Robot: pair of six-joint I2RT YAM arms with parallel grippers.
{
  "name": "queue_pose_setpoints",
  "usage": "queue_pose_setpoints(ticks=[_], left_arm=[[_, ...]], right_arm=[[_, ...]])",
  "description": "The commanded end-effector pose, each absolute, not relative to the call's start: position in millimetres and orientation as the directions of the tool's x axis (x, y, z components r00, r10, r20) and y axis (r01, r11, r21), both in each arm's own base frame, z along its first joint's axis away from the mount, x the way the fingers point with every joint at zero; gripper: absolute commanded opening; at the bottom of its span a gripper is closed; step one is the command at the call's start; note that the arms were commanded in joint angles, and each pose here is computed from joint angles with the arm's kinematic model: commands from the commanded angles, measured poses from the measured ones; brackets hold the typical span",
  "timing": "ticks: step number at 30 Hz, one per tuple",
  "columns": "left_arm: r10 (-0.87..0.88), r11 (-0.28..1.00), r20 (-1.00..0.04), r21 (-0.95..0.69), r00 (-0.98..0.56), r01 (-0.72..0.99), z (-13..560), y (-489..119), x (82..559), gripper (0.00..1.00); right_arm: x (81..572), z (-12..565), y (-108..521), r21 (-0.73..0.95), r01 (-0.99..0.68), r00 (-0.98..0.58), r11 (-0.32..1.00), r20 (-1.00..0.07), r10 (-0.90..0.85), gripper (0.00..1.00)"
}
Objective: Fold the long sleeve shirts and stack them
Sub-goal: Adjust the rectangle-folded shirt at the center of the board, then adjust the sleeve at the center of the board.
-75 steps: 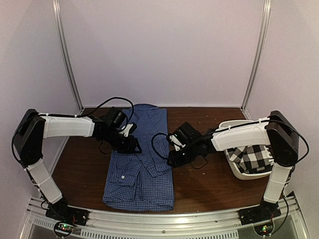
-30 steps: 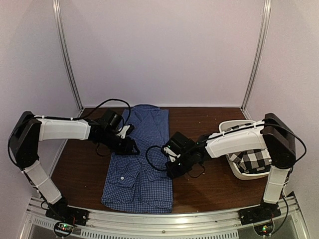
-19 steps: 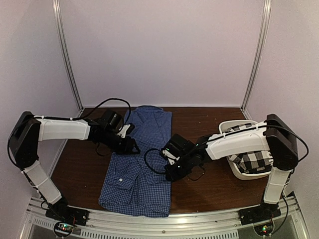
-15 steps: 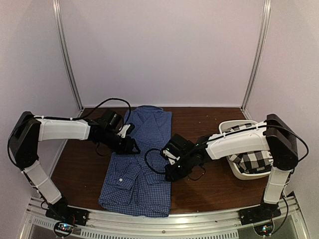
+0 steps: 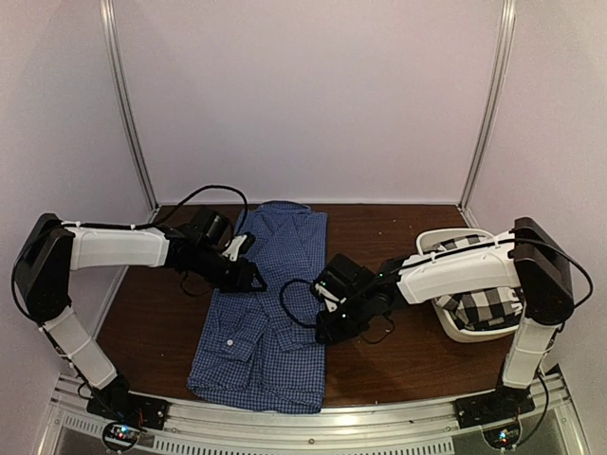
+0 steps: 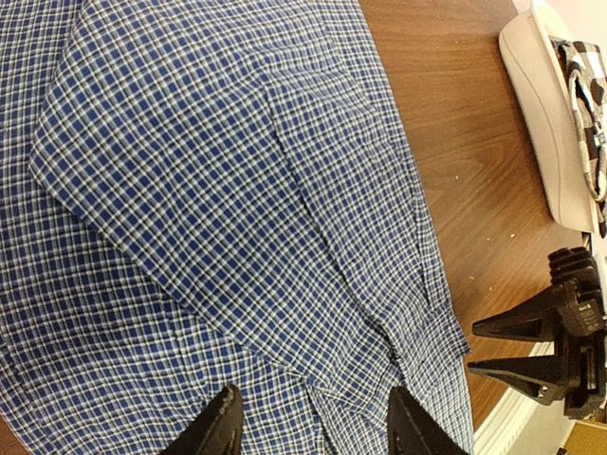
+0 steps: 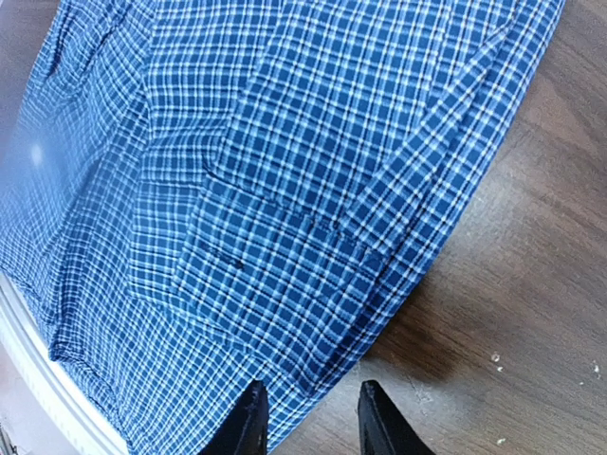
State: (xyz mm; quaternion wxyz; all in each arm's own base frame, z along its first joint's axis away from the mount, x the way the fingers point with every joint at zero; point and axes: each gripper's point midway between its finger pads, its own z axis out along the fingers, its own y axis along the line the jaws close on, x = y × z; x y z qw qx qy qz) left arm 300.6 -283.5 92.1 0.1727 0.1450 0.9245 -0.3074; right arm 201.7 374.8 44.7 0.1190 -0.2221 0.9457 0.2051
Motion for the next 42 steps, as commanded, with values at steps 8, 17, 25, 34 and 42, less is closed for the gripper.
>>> queue_pose_setpoints(ticks=[8, 17, 25, 34, 42], left_arm=[[0.157, 0.742, -0.449, -0.534, -0.88, 0.405, 102, -286, 303, 0.53], [0.158, 0.739, -0.448, -0.538, -0.88, 0.406, 101, -286, 301, 0.53], [0.16, 0.739, -0.447, -0.537, -0.88, 0.407, 100, -285, 300, 0.53], [0.152, 0.74, -0.446, -0.541, -0.882, 0.4, 102, -285, 301, 0.53], [0.118, 0.774, -0.423, -0.527, -0.898, 0.35, 101, -279, 303, 0.52]], right_arm=[[207, 60, 378, 0.348, -0.449, -0.874, 0.823, -0.362, -0.324, 0.27], [204, 53, 383, 0.358, -0.453, -0.876, 0.817, -0.348, -0.333, 0.25], [204, 46, 385, 0.358, -0.452, -0.878, 0.817, -0.338, -0.338, 0.24], [204, 46, 386, 0.352, -0.466, -0.872, 0.812, -0.339, -0.353, 0.19], [195, 41, 375, 0.337, -0.46, -0.881, 0.822, -0.287, -0.376, 0.04]])
